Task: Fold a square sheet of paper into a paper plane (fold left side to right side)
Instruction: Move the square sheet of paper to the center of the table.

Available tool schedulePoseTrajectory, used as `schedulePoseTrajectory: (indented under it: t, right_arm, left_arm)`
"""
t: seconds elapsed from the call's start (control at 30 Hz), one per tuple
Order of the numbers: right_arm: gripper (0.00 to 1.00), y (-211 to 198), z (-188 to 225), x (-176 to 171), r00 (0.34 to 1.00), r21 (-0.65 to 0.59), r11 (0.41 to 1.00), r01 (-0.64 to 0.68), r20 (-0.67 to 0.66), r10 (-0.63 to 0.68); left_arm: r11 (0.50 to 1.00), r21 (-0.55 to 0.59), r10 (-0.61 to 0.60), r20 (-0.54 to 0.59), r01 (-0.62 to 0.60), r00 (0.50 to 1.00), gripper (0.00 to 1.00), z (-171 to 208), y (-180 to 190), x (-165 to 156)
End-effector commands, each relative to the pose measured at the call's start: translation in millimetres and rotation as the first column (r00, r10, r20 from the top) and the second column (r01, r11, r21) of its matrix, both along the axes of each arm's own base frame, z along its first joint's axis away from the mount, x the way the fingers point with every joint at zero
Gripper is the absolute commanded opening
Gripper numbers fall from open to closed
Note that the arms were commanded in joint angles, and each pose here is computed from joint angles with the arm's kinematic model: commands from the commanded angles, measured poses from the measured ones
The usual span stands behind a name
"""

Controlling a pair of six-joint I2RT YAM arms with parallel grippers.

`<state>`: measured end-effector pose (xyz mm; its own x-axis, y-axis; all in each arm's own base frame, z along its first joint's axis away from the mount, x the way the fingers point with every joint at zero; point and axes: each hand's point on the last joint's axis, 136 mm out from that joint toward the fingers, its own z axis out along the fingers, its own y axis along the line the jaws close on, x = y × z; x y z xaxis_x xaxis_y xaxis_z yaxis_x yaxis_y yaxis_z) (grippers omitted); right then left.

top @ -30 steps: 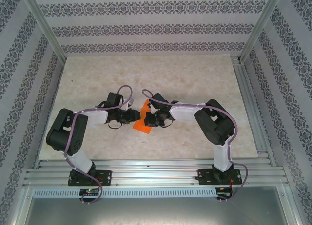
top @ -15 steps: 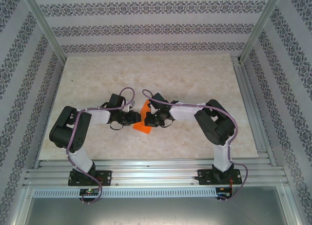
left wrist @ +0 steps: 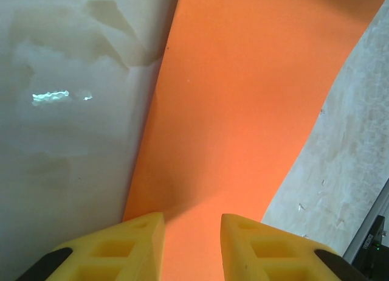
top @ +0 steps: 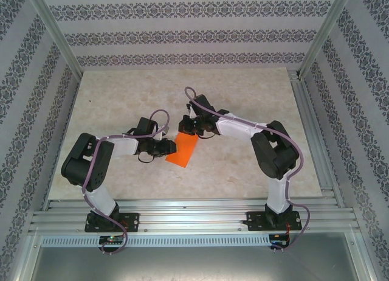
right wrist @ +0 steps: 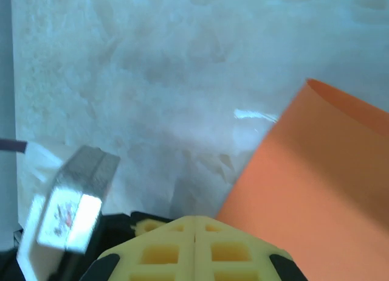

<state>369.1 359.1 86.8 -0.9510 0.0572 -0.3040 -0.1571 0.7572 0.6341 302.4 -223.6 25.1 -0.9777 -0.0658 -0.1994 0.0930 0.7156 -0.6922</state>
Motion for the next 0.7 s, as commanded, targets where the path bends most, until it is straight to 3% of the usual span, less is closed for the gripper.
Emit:
schedulePoseTrajectory:
  t: [0.0,0.67]
  right_arm:
    - [0.04,8,-19,10,1.000,-0.022,0.999,0.026,-0.009,-0.026]
    - [0.04,24,-74,3,0.997,-0.100,0.994,-0.044,-0.062,0.038]
  left_arm:
    - [0.993,0.121,-0.006,-0.061,0.014,0.998,0.32,-33,14,-21]
    - [0.990,0.142,0.003,-0.074,0.007,0.997,0.31,-38,18,-26]
